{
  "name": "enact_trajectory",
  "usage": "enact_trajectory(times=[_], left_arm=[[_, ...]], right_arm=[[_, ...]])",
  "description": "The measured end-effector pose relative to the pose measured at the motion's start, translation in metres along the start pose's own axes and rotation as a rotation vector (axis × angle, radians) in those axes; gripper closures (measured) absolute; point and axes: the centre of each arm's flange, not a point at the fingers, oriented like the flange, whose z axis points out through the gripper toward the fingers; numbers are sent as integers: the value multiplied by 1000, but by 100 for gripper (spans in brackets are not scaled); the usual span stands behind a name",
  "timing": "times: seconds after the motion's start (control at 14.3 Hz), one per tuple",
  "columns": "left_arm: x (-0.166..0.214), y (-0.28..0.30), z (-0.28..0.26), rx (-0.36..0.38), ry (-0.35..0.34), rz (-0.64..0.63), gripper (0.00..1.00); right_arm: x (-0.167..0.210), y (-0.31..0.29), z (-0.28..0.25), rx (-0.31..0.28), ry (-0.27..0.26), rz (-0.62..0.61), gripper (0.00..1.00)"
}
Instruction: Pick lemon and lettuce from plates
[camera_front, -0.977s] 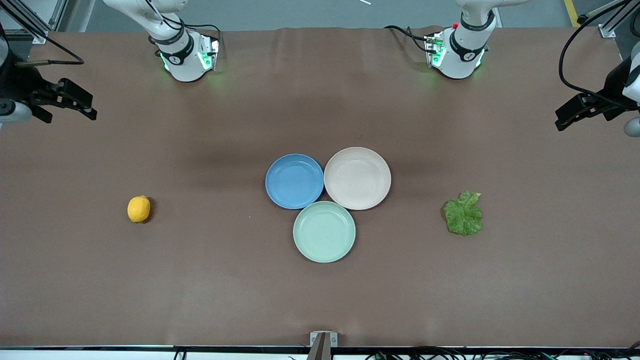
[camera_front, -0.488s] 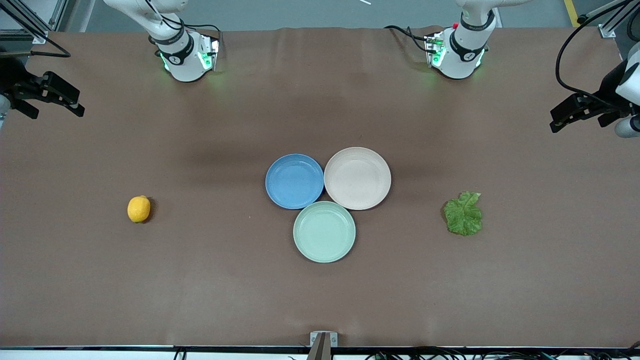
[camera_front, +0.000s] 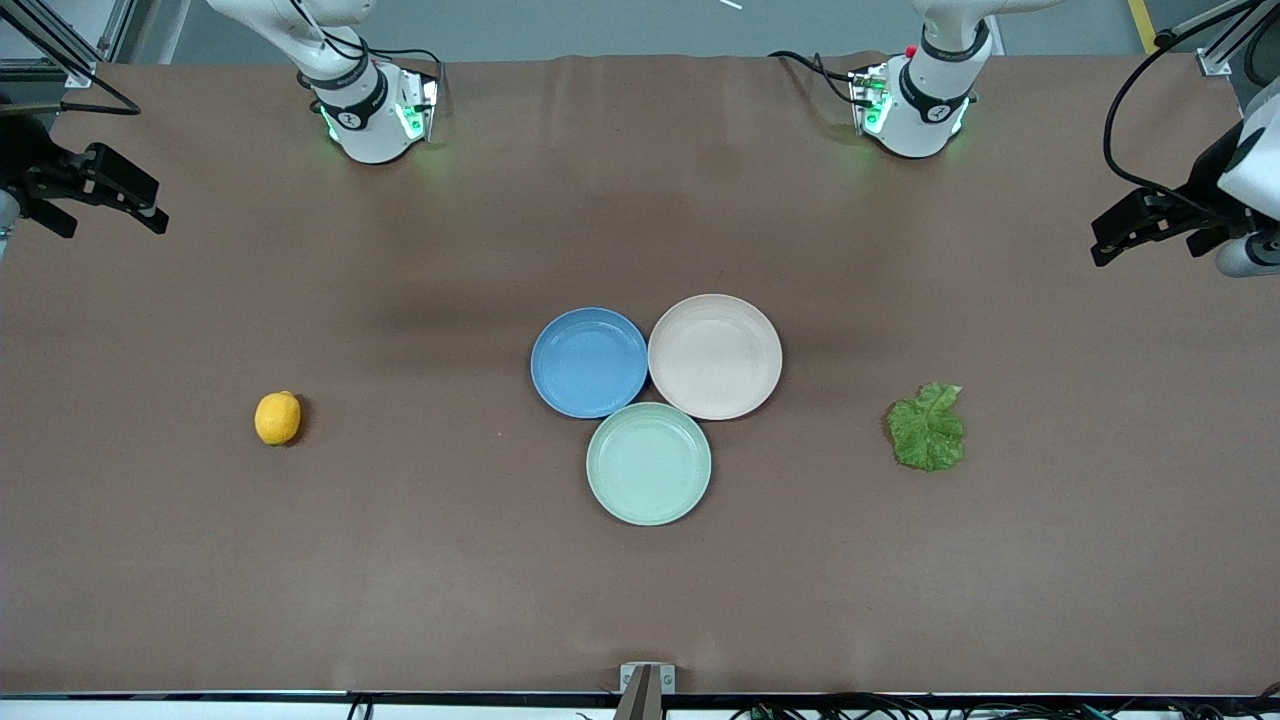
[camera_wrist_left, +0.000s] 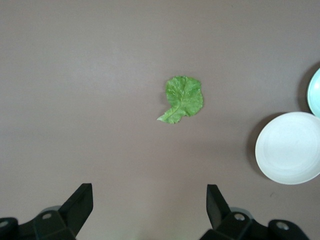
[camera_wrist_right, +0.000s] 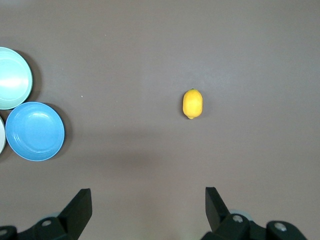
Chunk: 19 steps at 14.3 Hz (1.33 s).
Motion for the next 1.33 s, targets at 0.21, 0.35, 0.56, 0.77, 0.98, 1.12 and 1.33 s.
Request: enact_trajectory(times=[0.21, 0.35, 0.56, 0.77, 0.98, 1.12, 1.33], left_arm=[[-3, 3, 2, 3, -19, 23, 0], [-5, 3, 1, -3, -26, 23, 0], [-7, 5, -1, -21, -26, 24, 0], [-7, 5, -2, -22, -25, 25, 0], [-7, 5, -3, -23, -22, 24, 0], [-7, 4, -7, -23, -15, 23, 0], [-7, 4, -9, -24, -10, 23, 0]], right_arm=[[0, 0, 0, 0, 0, 0, 0], [0, 0, 0, 0, 0, 0, 0], [0, 0, 0, 0, 1, 0, 0], [1, 0, -4, 0, 10, 0, 0], [6, 2, -11, -5, 22, 1, 0], [12, 5, -11, -32, 15, 2, 0], [20, 7, -6, -47, 5, 1, 0]])
